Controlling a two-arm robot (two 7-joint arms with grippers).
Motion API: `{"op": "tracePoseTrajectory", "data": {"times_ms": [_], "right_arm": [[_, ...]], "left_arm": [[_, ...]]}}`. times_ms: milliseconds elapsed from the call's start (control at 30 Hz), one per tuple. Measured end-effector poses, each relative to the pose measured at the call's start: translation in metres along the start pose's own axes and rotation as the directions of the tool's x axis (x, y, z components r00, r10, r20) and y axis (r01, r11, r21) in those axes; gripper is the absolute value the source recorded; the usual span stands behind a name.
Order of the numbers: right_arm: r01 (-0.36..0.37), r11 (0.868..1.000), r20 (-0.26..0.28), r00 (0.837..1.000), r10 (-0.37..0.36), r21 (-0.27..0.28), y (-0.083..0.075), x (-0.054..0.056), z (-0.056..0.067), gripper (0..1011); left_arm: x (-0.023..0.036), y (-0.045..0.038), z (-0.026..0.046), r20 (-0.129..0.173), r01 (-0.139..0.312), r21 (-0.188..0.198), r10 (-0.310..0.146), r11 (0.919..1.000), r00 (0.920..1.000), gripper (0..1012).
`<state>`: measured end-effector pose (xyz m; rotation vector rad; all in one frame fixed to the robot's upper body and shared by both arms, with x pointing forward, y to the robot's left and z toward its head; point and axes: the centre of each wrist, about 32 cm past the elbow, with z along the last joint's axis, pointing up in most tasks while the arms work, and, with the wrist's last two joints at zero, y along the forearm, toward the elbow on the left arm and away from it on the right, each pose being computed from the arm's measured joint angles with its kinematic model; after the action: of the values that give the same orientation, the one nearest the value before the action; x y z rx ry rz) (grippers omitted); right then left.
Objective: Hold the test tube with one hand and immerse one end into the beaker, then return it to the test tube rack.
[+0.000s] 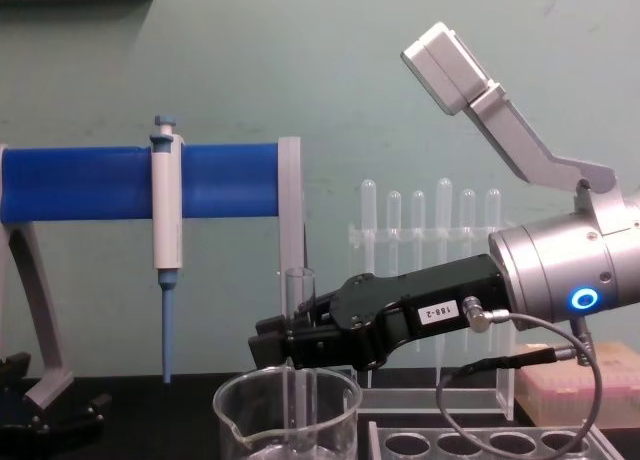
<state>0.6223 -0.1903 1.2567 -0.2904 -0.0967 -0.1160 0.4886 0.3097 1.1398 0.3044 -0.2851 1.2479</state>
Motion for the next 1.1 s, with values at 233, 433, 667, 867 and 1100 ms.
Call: {"op": "tracePoseTrajectory", "data": {"times_ms": [233, 433, 667, 867, 1100], "right_arm": [[0.0, 1.0, 0.0, 1.0, 0.0, 0.0, 0.0, 0.0, 0.0, 225], [0.0, 1.0, 0.0, 1.0, 0.0, 0.0, 0.0, 0.0, 0.0, 226], [0.0, 1.0, 0.0, 1.0, 0.0, 0.0, 0.0, 0.0, 0.0, 226], [0.0, 1.0, 0.0, 1.0, 0.0, 0.0, 0.0, 0.0, 0.0, 226], [0.0, 1.0, 0.0, 1.0, 0.0, 0.0, 0.0, 0.0, 0.0, 226]], "left_arm": [[0.0, 0.0, 0.0, 0.0, 0.0, 0.0, 0.0, 1.0, 1.0, 1000], [0.0, 0.0, 0.0, 0.0, 0.0, 0.0, 0.0, 1.0, 1.0, 1000], [0.0, 0.0, 0.0, 0.0, 0.0, 0.0, 0.0, 1.0, 1.0, 1000], [0.0, 0.0, 0.0, 0.0, 0.0, 0.0, 0.0, 1.0, 1.0, 1000], [0.0, 0.0, 0.0, 0.0, 0.0, 0.0, 0.0, 1.0, 1.0, 1000]]}}
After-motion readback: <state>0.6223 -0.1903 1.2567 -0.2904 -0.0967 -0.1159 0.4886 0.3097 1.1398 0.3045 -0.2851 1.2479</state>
